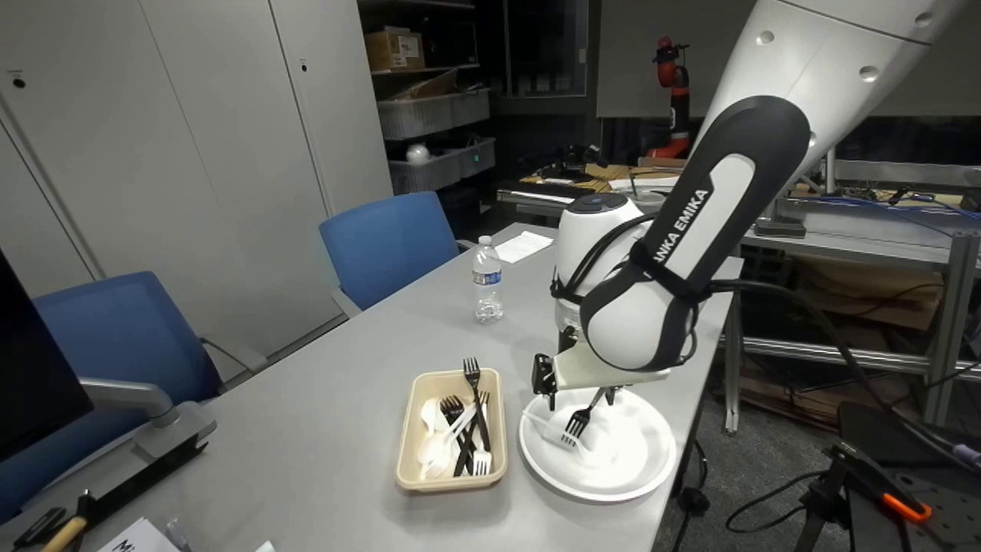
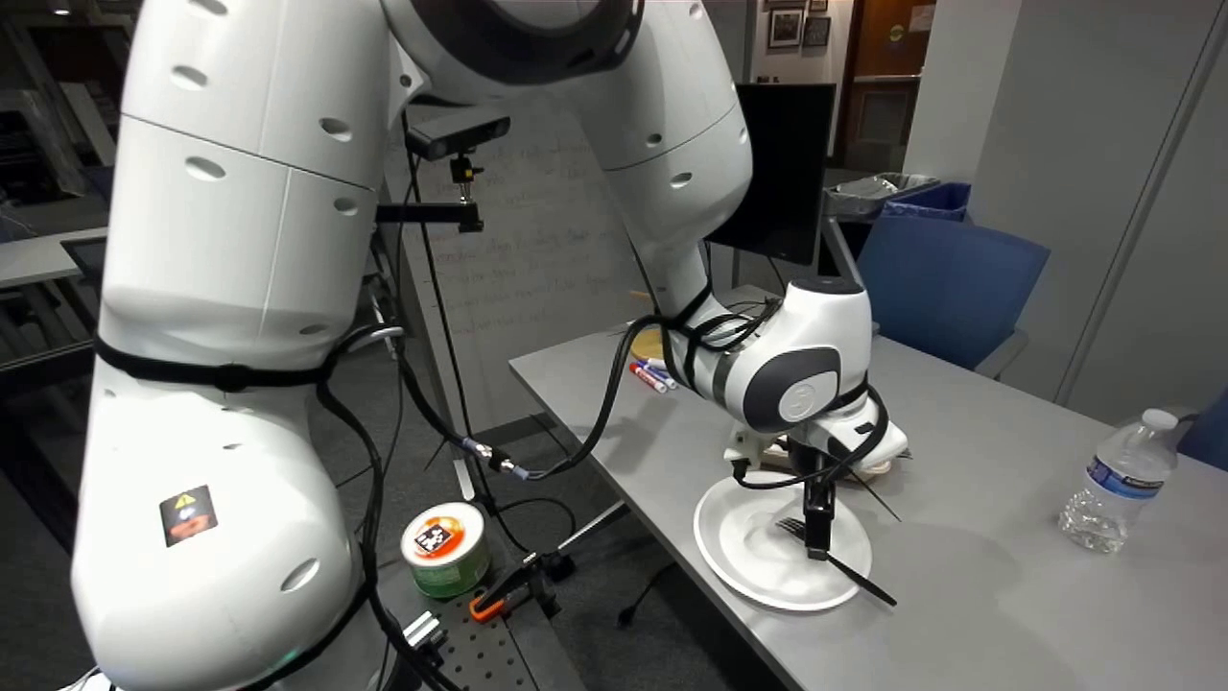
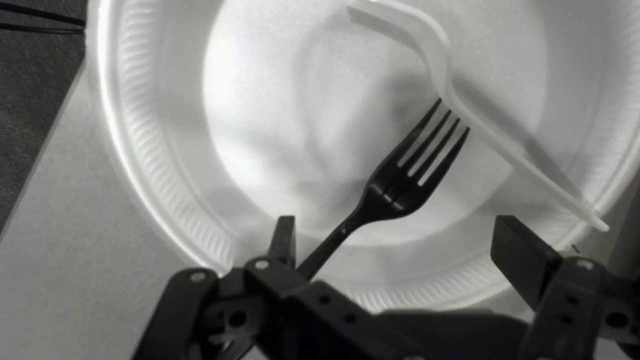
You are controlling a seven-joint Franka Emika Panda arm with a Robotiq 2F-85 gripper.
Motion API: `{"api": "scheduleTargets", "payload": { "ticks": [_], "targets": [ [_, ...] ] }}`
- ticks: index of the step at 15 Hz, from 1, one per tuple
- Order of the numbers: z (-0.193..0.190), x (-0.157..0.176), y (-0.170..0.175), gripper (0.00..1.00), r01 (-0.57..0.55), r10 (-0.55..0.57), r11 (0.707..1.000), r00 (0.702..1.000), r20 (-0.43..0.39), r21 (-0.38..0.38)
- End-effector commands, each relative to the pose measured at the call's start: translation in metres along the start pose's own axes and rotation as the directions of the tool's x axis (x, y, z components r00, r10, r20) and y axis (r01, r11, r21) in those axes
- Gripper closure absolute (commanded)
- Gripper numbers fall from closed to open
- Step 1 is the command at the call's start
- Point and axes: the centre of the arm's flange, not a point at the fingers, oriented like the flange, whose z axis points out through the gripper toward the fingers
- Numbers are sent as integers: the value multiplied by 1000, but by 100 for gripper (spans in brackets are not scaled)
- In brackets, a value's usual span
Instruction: Move the forks from the white plate to the brown bowl starting with the black fork
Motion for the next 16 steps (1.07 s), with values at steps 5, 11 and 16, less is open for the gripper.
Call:
{"api": "scheduleTargets", "payload": {
  "ticks": [5, 11, 16],
  "targets": [
    [20, 20, 5, 29, -46, 46, 999, 999, 12, -28],
    [22, 26, 4, 73, -46, 47, 999, 999, 8, -28],
    [18, 29, 6, 100, -42, 42, 999, 999, -1, -20]
  ]
}}
